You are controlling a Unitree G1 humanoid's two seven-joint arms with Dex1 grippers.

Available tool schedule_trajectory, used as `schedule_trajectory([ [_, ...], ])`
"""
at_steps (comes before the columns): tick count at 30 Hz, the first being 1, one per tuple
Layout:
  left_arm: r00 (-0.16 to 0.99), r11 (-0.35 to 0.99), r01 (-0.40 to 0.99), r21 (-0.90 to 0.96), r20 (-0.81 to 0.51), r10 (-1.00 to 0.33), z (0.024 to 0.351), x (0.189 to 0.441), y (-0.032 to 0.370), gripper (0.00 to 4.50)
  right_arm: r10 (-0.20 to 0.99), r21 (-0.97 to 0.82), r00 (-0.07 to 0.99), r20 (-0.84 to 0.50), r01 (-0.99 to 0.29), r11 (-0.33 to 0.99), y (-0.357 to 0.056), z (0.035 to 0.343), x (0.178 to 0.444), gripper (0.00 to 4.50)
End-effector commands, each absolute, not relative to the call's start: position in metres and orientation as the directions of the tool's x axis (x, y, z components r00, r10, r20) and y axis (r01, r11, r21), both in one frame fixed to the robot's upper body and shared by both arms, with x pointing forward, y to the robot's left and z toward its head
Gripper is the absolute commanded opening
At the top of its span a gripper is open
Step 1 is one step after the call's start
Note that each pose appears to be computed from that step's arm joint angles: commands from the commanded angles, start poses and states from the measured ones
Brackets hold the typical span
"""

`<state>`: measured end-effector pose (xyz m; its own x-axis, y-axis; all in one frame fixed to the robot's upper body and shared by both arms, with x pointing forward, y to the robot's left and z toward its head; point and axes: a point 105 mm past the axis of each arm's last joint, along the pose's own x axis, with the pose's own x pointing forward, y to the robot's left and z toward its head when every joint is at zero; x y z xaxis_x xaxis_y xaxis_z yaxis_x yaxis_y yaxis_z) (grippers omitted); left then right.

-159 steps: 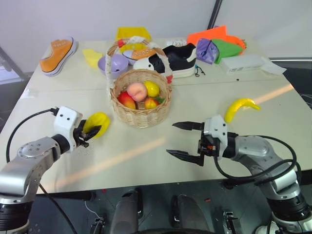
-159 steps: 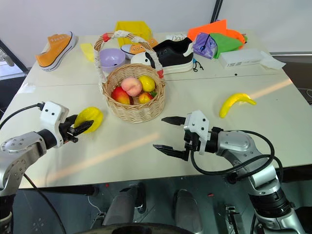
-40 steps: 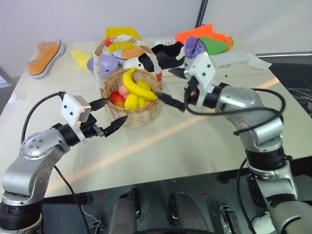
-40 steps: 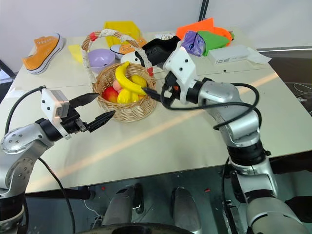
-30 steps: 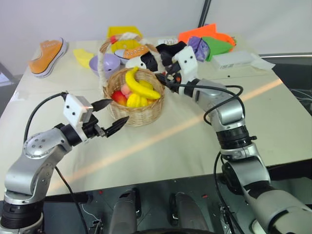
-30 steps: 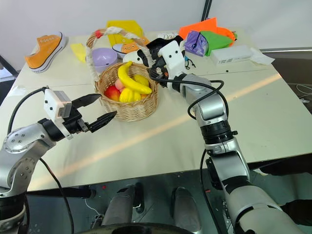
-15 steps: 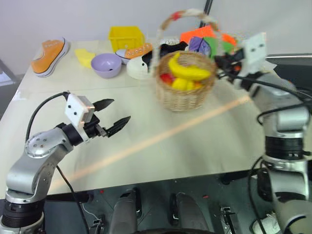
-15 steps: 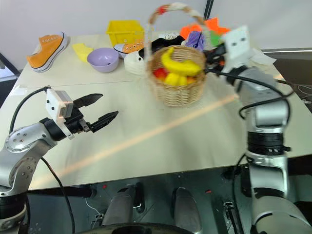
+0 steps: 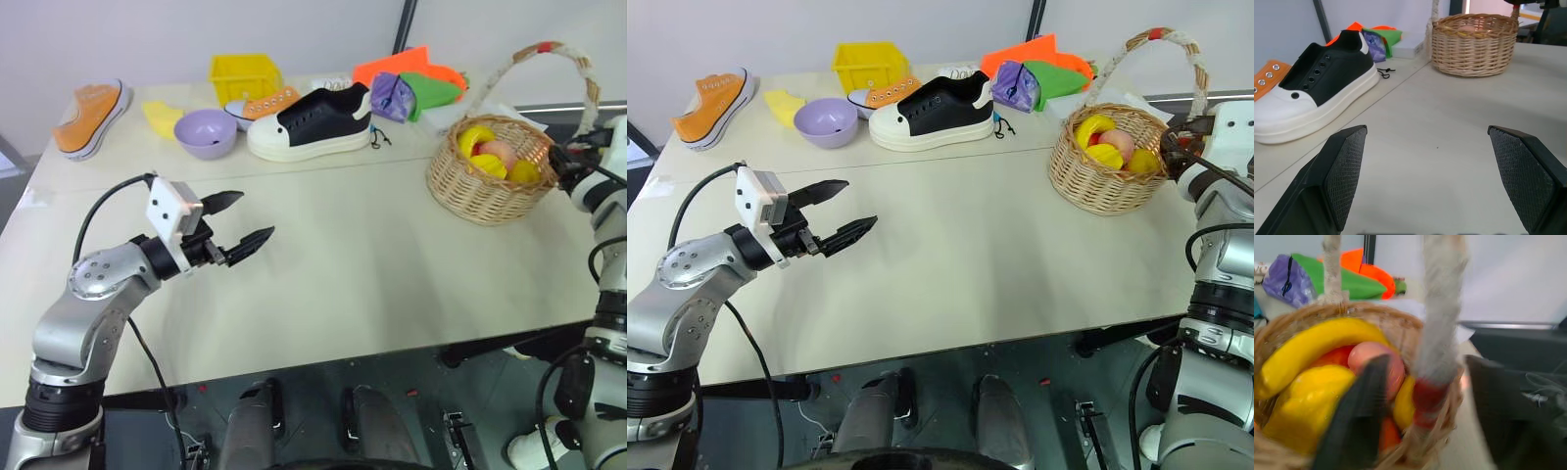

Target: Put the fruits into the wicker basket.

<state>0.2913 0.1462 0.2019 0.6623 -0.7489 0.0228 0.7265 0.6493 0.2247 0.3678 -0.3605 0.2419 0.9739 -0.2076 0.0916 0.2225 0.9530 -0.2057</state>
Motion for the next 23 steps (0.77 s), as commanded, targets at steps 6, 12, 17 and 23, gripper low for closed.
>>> schedule_trajectory([
  [6, 0.741, 0.724, 0.657, 0.209, 0.001, -0.672, 0.193, 0.296, 0.168, 4.25, 0.045, -0.544, 0.935, 0.352, 0.164, 0.823, -0.305, 0.310, 0.340, 2.96],
  [12, 0.818, 0.803, 0.573, 0.161, -0.066, -0.571, 0.164, 0.297, 0.197, 4.25, 0.500, -0.583, 0.853, 0.149, -0.333, 0.741, -0.217, 0.273, 0.322, 2.96],
  [17, 0.869, 0.859, 0.494, 0.133, -0.094, -0.486, 0.143, 0.291, 0.214, 4.25, 0.741, -0.435, 0.663, -0.103, -0.700, 0.566, -0.150, 0.198, 0.292, 2.96],
  [23, 0.902, 0.893, 0.431, 0.132, -0.095, -0.421, 0.131, 0.280, 0.225, 4.25, 0.752, -0.284, 0.657, -0.057, -0.732, 0.619, -0.131, 0.172, 0.302, 2.96],
])
